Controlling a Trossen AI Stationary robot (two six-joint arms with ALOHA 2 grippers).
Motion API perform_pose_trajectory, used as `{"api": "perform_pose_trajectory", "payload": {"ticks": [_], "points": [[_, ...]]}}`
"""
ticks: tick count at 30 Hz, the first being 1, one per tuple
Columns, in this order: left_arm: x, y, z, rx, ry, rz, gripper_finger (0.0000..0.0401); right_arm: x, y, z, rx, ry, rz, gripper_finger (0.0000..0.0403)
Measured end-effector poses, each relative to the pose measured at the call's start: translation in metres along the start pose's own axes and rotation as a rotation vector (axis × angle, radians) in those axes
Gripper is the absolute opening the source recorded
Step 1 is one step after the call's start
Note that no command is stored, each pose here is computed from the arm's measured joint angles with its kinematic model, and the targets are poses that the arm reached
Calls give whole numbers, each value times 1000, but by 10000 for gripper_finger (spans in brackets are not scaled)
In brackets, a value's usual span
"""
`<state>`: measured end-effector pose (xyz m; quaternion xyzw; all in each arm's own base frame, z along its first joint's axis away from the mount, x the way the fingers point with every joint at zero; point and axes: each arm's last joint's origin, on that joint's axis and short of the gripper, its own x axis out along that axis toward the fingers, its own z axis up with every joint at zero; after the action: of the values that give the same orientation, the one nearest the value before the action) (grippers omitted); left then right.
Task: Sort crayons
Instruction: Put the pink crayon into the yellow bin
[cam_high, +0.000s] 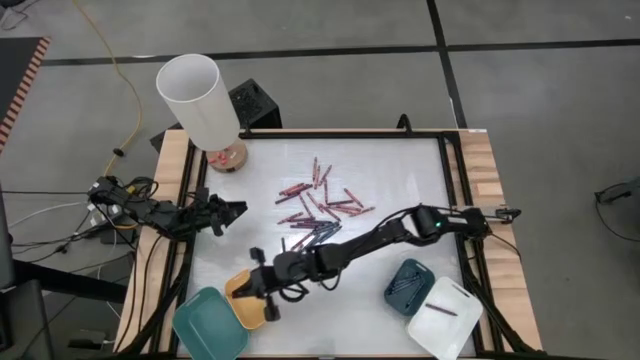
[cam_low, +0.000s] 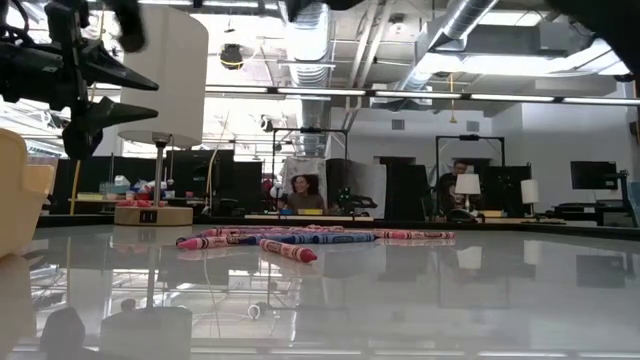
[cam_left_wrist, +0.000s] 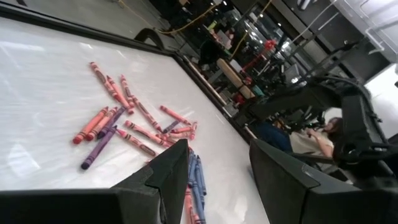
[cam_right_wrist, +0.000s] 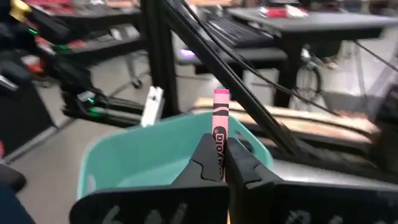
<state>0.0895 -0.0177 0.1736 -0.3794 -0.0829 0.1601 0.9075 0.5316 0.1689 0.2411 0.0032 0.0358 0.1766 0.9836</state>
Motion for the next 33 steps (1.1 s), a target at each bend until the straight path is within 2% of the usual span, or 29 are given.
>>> {"api": "perform_pose_trajectory", "payload": {"ticks": [9,12,17,26,33], "points": [[0,-1,0,-2,11,-14,160,32,-3,-16,-34,-94,277,1],[0,-1,0,-13,11,-15,160,43,-5,-24,-45,-132,329,1],[0,-1,0,-25,11,-17,160,47,-5,-42,-18,-171,358,1],[0,0,0,-24,11,-13,160,46,-9,-40,-39,-168,351,1],[0,0,0,-13,10,-12,160,45,-5,-37,-86,-210,419,1]]}}
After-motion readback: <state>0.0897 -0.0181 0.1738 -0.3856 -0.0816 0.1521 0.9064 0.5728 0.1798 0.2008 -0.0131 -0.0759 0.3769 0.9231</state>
